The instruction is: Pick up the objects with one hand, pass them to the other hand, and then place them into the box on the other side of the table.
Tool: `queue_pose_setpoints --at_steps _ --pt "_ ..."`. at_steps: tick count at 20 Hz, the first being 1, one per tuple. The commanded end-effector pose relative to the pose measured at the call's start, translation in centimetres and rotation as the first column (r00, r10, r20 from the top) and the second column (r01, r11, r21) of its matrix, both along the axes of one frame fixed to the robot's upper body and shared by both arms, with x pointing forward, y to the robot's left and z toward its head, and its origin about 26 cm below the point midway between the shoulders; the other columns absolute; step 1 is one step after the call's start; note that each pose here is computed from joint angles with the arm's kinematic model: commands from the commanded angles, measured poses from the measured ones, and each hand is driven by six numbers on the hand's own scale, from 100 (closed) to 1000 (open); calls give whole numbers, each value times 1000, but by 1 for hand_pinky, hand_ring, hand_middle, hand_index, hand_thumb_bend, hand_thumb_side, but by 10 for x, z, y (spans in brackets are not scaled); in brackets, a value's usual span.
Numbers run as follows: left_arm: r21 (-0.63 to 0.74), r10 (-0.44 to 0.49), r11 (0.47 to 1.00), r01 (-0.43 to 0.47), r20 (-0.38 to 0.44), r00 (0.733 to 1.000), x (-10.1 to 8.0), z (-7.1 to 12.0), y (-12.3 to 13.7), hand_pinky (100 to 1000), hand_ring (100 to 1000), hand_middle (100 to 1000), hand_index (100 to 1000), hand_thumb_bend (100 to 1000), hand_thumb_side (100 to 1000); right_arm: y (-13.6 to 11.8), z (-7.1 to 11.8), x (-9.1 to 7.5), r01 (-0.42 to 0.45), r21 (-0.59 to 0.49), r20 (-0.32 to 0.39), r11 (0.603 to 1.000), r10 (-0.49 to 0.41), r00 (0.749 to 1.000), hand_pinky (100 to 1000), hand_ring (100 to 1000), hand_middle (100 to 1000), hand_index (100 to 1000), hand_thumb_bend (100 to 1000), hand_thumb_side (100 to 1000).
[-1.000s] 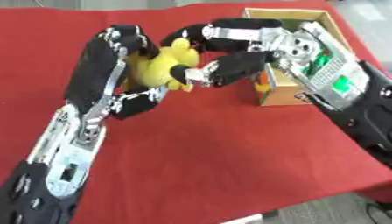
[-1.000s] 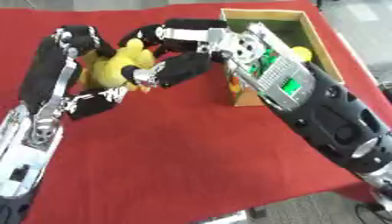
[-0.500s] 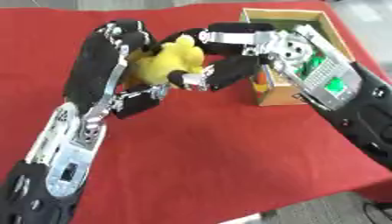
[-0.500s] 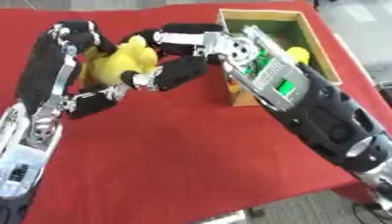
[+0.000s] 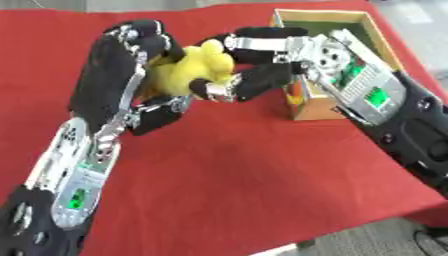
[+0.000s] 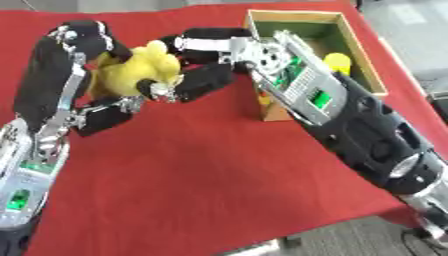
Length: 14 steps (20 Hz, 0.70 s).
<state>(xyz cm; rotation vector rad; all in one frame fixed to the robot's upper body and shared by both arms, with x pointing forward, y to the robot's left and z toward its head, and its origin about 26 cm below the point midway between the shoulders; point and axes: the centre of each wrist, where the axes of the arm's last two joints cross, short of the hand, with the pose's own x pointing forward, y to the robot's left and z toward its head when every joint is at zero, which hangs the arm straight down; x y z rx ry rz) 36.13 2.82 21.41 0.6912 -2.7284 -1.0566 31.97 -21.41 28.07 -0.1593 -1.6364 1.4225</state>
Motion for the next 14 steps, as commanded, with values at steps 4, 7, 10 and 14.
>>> queue_pose_setpoints --at_steps 4,7,10,14 --pt "-11 -54 998 55 38 998 -9 11 -12 591 494 380 513 100 100 -1 12 -5 1 77 -8 997 0 1000 894 930 522 691 100 438" --pt "-1 -48 999 48 33 998 -8 8 -12 619 510 413 550 223 100 1 14 -9 -10 114 -38 993 14 999 873 881 449 610 100 396" --pt "4 -32 999 32 31 999 -6 7 -11 664 548 472 609 437 100 1 16 -12 -19 131 -59 991 27 998 856 850 396 554 100 342" --pt "4 -6 1000 5 35 999 -5 6 -11 701 608 541 706 652 100 0 16 -14 -21 134 -74 991 31 997 849 836 360 517 100 290"
